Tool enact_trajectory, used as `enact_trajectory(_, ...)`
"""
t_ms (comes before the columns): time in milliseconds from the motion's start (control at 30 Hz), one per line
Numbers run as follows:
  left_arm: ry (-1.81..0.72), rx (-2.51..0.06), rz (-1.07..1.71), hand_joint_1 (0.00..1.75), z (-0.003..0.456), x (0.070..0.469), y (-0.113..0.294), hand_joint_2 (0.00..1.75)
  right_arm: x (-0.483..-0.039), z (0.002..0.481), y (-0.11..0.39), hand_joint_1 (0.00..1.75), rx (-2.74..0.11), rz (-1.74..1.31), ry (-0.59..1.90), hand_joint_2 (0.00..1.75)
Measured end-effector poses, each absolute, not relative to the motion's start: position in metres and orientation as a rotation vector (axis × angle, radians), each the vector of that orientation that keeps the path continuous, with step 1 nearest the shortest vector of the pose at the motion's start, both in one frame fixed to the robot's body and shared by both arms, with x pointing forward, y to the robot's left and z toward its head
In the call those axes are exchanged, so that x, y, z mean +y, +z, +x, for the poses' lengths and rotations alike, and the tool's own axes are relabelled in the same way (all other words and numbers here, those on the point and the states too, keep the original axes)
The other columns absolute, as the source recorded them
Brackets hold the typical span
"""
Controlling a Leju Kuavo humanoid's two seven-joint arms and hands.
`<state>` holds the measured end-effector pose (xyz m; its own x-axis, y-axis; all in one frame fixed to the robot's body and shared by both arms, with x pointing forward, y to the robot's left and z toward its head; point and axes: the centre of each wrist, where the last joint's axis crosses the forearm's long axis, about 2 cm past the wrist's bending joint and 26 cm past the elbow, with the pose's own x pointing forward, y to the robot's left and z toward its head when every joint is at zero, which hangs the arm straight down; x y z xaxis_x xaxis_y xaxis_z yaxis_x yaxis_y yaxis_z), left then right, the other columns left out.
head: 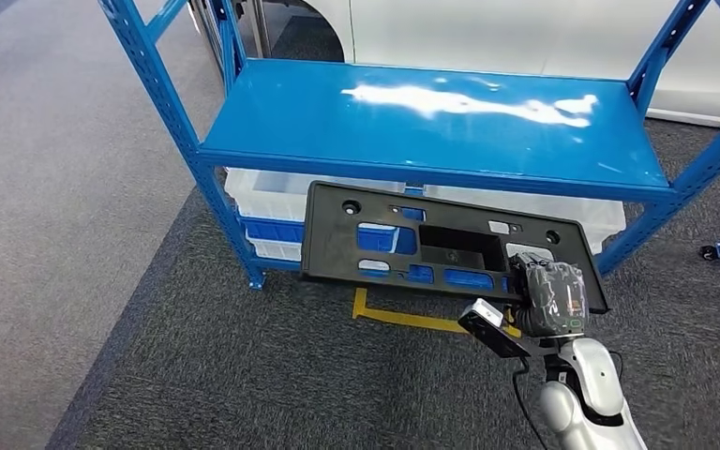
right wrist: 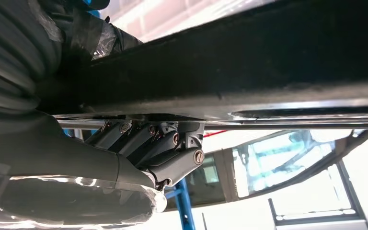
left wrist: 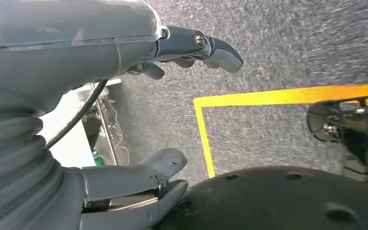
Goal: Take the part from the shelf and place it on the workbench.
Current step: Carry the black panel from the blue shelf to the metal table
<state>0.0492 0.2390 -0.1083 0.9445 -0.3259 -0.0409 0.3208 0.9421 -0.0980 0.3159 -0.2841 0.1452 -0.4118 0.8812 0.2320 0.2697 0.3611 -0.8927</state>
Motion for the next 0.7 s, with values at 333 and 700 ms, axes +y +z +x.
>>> enact_trajectory(333, -0.314, 0.047, -0.088, 0.00, 0.047, 0.235, -0.108, 1.75, -0.282, 0.316, 0.145, 1.69, -1.884, -0.988, 1.044, 1.75)
enact_trajectory(700, -0.326, 0.036, -0.090, 0.00, 0.045, 0.235, -0.108, 1.75, -0.282, 0.306, 0.136, 1.69, -1.875, -0.970, 1.055, 1.75)
